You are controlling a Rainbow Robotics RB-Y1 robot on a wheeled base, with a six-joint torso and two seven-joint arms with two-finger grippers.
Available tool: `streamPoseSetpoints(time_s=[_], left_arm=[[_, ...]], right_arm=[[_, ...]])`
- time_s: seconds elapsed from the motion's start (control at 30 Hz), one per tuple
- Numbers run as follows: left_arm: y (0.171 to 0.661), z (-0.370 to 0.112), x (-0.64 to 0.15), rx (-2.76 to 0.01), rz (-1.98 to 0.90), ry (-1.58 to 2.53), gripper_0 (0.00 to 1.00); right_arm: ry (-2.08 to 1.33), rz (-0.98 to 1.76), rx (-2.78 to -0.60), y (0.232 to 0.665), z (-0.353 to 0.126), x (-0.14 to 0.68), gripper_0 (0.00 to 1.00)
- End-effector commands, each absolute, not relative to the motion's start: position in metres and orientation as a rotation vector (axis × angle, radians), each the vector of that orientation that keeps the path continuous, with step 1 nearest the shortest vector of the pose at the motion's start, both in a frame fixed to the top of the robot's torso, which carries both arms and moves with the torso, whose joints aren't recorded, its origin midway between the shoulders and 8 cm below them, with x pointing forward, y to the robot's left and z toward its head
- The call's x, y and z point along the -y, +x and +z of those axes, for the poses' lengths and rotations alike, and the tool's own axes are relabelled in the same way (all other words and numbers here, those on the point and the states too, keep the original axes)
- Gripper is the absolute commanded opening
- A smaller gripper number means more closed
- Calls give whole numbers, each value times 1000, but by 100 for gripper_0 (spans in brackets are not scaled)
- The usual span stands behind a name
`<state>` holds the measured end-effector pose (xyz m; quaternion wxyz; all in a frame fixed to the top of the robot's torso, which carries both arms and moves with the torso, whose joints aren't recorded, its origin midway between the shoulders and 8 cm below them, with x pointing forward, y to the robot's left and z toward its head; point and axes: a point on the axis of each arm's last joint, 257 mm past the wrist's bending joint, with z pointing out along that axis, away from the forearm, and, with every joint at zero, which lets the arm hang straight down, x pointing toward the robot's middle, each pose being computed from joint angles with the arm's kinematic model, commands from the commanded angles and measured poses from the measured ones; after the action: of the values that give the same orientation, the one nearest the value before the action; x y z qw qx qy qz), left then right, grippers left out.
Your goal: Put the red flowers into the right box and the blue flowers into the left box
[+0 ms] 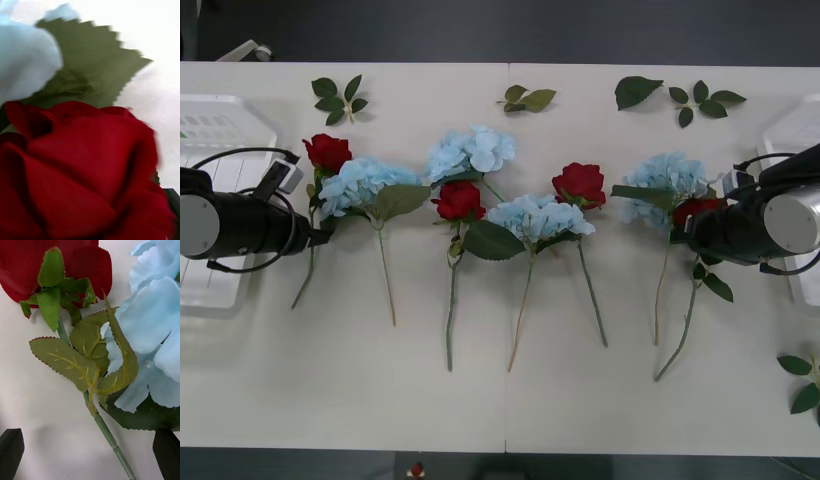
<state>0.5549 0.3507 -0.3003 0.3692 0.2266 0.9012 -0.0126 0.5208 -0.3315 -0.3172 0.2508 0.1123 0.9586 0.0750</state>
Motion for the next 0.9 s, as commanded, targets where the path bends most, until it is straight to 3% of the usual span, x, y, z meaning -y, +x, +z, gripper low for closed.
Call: streamPoseSetpoints(time_s=[0.03,0.1,0.13,0.17,0.2,0.4,0.6,0.83,0.9], left_arm=[[582,-269,-329,-2231,-18,581,98],[587,-268,-329,-2223,-7,554,98],[589,-266,-328,-2217,-3,545,98],[592,-265,-327,-2210,8,537,98],[594,-263,-329,-2208,16,526,98],[604,-255,-332,-2199,59,486,98],[613,-269,-343,-2174,108,438,92],[615,-290,-344,-2173,111,404,91],[614,-293,-343,-2179,106,406,59]], right_arm=[[326,217,-2569,540,-308,320,100],[331,223,-2566,541,-310,319,97],[335,226,-2564,542,-309,318,70],[336,228,-2562,542,-308,318,29],[340,231,-2565,541,-309,317,0],[345,233,-2562,542,-308,317,0],[342,235,-2563,543,-306,317,0],[338,230,-2566,540,-301,322,0],[328,222,-2573,538,-295,325,0]])
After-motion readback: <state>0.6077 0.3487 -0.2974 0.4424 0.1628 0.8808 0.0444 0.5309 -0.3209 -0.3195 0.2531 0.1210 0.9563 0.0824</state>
